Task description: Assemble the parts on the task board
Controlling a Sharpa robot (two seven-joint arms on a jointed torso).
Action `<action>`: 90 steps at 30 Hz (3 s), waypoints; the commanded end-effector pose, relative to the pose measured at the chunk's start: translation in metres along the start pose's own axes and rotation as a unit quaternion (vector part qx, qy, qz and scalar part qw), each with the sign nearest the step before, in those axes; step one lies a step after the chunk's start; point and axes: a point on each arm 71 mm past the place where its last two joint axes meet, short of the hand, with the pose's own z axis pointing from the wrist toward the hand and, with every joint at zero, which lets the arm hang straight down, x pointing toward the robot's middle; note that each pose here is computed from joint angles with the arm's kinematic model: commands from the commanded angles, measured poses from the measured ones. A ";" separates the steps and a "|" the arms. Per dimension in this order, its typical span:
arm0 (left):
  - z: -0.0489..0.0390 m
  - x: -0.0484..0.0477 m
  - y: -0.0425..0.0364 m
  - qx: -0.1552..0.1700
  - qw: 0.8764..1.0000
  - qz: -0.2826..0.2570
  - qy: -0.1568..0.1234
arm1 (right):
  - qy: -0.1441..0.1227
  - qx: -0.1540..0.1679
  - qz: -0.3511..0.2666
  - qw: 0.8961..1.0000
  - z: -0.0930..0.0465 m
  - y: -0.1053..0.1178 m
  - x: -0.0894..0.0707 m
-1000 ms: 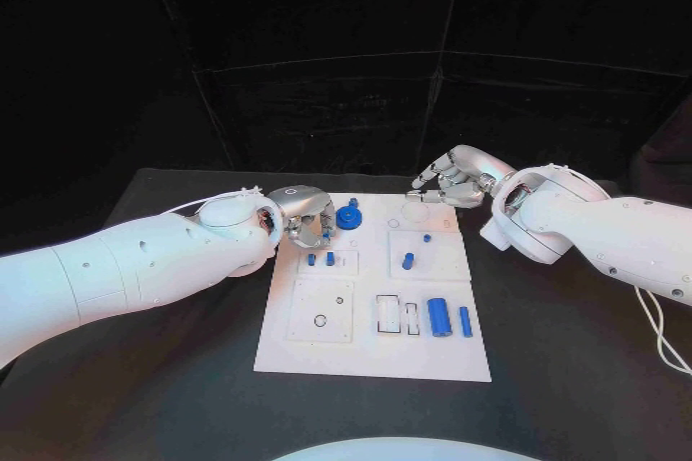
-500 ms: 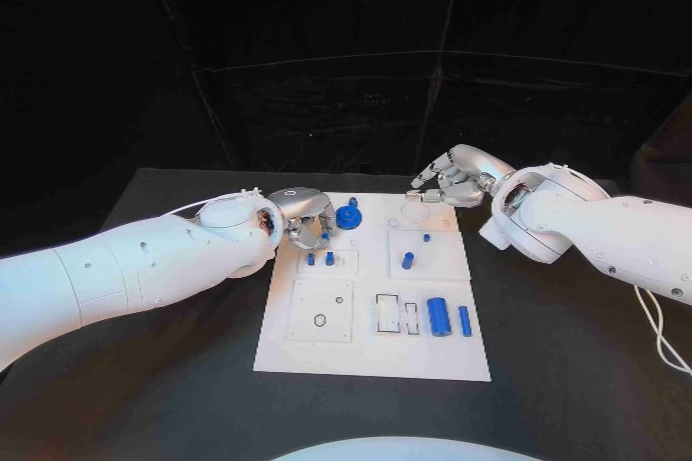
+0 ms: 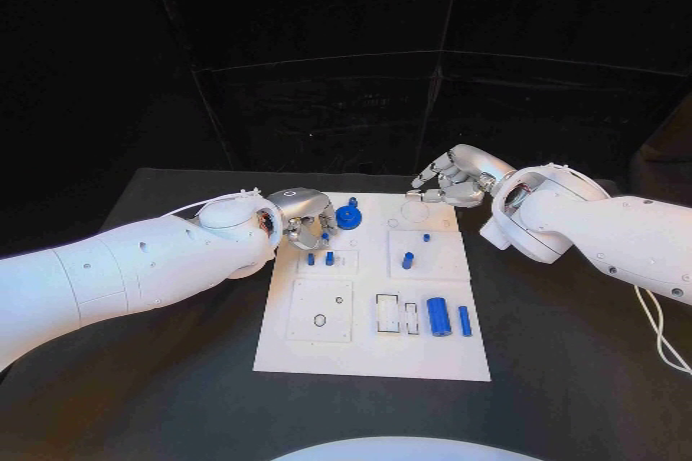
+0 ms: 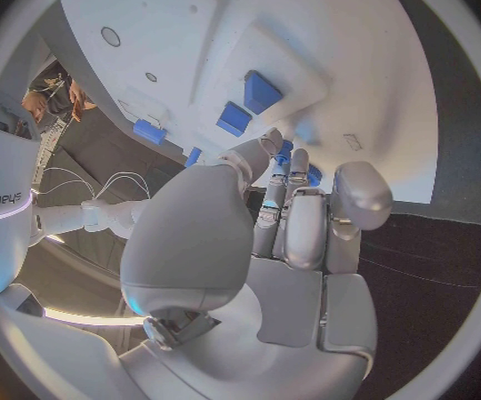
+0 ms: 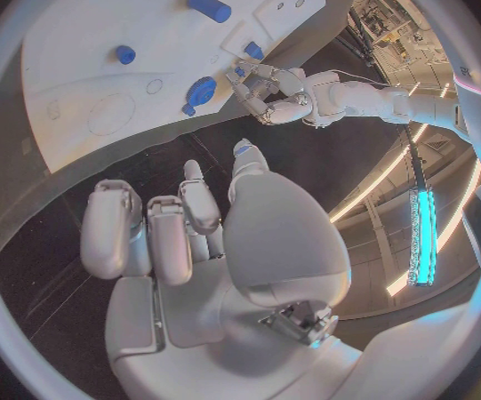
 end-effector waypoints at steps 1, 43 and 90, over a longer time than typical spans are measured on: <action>-0.0003 -0.0011 -0.0008 0.002 1.000 -0.009 -0.004 | -0.005 -0.004 0.001 1.000 0.000 0.001 -0.002; -0.0571 -0.0558 0.0573 0.034 0.762 -0.623 -0.172 | 0.054 -0.032 -0.254 0.965 -0.008 -0.014 0.032; -0.0644 -0.0558 0.0704 0.029 0.750 -0.634 -0.184 | 0.115 -0.015 -0.288 0.951 -0.007 -0.016 0.057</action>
